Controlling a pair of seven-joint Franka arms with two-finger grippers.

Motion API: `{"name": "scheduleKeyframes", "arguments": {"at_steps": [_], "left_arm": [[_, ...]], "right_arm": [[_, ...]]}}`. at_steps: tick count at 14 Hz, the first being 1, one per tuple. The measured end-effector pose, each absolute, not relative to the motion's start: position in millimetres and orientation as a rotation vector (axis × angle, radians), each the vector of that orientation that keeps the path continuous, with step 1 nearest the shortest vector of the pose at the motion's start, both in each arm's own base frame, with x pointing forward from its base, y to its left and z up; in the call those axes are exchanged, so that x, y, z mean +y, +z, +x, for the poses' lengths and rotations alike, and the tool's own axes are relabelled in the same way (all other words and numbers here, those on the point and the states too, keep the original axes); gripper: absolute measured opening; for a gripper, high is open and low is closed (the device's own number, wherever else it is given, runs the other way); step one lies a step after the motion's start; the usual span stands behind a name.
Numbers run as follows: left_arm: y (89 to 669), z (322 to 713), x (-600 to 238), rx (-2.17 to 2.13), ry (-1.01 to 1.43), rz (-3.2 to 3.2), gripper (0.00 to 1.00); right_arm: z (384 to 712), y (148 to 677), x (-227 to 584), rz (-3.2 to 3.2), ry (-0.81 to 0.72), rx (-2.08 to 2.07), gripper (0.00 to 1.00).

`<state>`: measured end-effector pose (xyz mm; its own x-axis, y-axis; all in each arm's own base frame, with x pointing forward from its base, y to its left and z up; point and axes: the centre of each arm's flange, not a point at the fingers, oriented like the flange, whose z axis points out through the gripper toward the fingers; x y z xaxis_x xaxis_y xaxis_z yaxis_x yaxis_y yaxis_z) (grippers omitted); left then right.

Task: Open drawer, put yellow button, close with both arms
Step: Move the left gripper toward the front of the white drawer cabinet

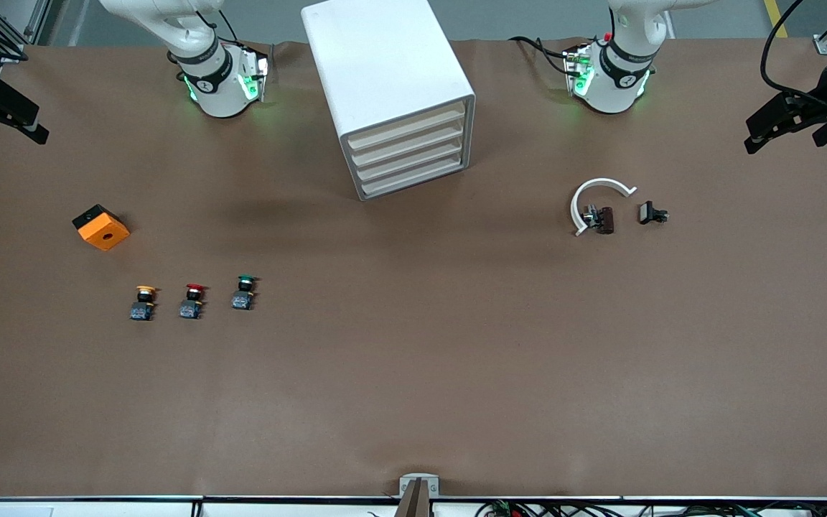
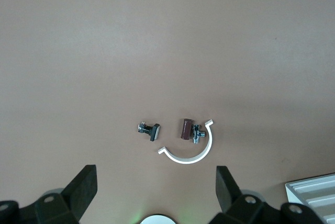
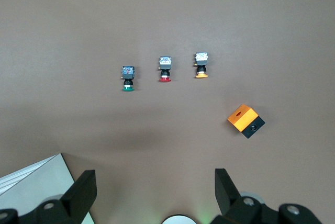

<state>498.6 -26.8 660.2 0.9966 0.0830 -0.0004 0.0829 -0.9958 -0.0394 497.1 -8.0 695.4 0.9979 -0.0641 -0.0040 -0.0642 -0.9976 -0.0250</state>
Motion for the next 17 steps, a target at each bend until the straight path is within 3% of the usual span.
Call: {"name": "scheduleKeyframes", "arguments": {"at_steps": [7, 17], "left_arm": [[658.0, 516.2, -18.7, -0.145, 0.004, -3.108, 1.0], [502.3, 616.8, -57.2, -0.253, 0.252, -3.185, 1.0]], "right_arm": [[497.2, 695.2, -6.4, -3.115, 0.006, 0.095, 1.0], [497.0, 694.3, -6.4, -3.116, 0.009, 0.07, 1.0]]}}
